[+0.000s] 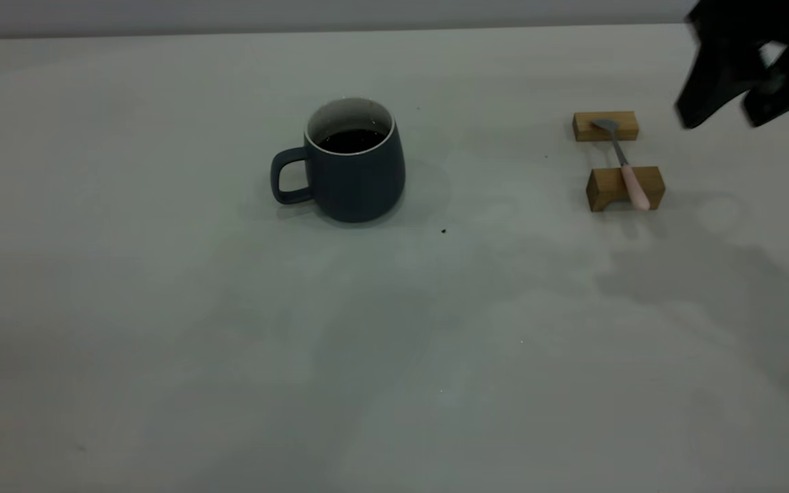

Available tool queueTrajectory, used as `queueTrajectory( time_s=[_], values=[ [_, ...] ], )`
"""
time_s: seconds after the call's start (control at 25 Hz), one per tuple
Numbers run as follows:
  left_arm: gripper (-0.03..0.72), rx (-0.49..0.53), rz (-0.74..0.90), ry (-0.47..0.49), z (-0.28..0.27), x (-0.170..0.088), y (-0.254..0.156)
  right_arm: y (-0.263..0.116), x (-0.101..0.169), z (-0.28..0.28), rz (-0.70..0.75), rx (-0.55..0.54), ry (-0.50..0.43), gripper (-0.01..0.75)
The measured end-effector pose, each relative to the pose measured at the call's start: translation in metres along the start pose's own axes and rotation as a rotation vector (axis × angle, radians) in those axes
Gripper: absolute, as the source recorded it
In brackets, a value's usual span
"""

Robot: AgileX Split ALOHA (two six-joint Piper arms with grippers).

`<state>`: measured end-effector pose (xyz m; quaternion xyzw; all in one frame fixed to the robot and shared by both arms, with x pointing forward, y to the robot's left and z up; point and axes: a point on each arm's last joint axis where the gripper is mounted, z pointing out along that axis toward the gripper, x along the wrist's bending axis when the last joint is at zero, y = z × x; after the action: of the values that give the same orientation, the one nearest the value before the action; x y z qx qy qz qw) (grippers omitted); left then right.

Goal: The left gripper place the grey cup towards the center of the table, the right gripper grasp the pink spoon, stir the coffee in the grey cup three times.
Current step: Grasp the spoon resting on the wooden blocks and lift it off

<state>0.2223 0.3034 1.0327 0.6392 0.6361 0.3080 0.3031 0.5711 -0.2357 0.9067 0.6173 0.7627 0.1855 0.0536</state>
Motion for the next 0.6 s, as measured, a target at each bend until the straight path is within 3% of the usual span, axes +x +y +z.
queueTrajectory(
  time_s=[0.28,0.6],
  values=[
    [0.342,0.0,0.0,0.0,0.0,0.0,0.0,0.015,-0.01,0.056,-0.037,0.132,0.01,0.582],
    [0.342,0.0,0.0,0.0,0.0,0.0,0.0,0.026,-0.015,0.099,-0.069,0.197,0.016,0.582]
  ],
)
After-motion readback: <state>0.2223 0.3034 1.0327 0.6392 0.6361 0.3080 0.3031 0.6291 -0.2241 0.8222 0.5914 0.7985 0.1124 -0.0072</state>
